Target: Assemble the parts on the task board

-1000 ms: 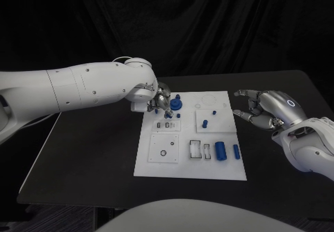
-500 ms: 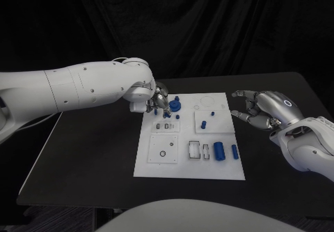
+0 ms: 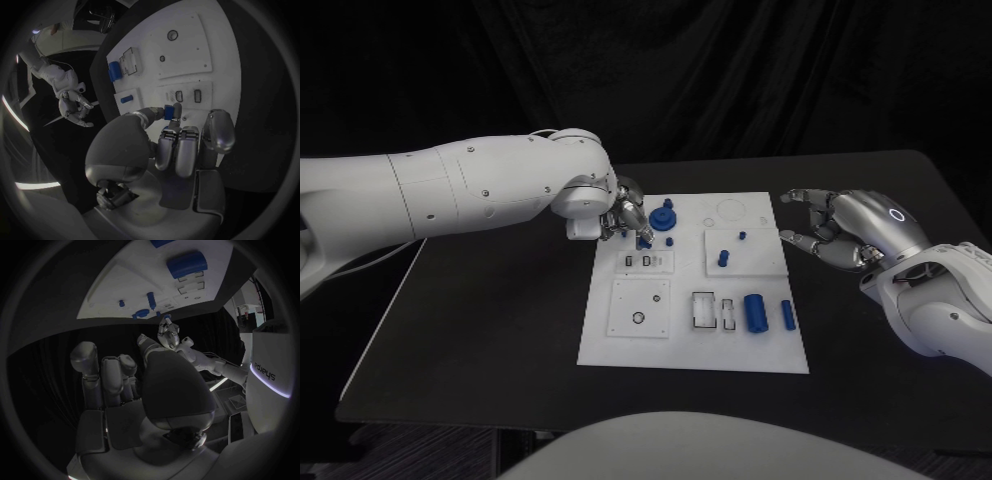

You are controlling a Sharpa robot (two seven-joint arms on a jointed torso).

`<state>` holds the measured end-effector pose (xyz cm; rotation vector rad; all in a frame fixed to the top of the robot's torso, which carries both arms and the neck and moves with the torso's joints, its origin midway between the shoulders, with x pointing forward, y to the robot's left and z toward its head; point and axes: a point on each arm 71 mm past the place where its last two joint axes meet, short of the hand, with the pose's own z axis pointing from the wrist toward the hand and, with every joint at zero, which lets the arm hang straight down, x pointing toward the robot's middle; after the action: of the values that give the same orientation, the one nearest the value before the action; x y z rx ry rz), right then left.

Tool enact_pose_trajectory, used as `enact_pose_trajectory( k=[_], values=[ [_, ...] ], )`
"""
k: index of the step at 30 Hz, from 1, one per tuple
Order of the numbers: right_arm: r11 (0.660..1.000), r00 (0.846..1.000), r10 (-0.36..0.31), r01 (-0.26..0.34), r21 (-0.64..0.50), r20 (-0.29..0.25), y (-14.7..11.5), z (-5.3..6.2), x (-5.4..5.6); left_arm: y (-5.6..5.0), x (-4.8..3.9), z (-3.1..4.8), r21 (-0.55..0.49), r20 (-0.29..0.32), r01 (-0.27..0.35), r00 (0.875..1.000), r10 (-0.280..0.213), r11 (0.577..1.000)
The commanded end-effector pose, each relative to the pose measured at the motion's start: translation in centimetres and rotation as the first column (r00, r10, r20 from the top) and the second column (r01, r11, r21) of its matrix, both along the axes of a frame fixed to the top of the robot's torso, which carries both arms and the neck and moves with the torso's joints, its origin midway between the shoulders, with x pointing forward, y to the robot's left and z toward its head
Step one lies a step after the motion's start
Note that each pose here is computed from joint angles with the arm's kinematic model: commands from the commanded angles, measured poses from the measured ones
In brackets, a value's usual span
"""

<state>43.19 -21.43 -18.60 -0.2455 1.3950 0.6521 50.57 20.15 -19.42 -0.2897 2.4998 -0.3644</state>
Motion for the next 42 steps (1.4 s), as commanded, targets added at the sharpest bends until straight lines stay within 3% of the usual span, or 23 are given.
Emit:
enact_pose_trajectory(
  k=[1,11,26,42],
  values=[
    [1.000,1.000,-0.001,0.000,-0.003,-0.010,0.1,-0.1,-0.1,0.1,-0.11,-0.21,-0.023,0.004,-0.026,1.000,0.026,0.999],
    [1.000,1.000,-0.006,0.006,0.008,-0.026,0.0,-0.2,0.0,0.6,-0.65,-1.46,-0.025,-0.013,-0.046,0.999,0.046,0.999],
    [1.000,0.999,-0.004,0.004,0.003,-0.034,0.1,-0.3,0.1,0.5,-1.05,-2.98,-0.030,-0.029,-0.058,0.998,0.057,0.998],
    [1.000,0.999,0.002,-0.003,-0.001,-0.038,0.2,-0.3,0.1,0.2,-1.26,-3.63,-0.029,-0.046,-0.049,0.998,0.048,0.998]
  ],
)
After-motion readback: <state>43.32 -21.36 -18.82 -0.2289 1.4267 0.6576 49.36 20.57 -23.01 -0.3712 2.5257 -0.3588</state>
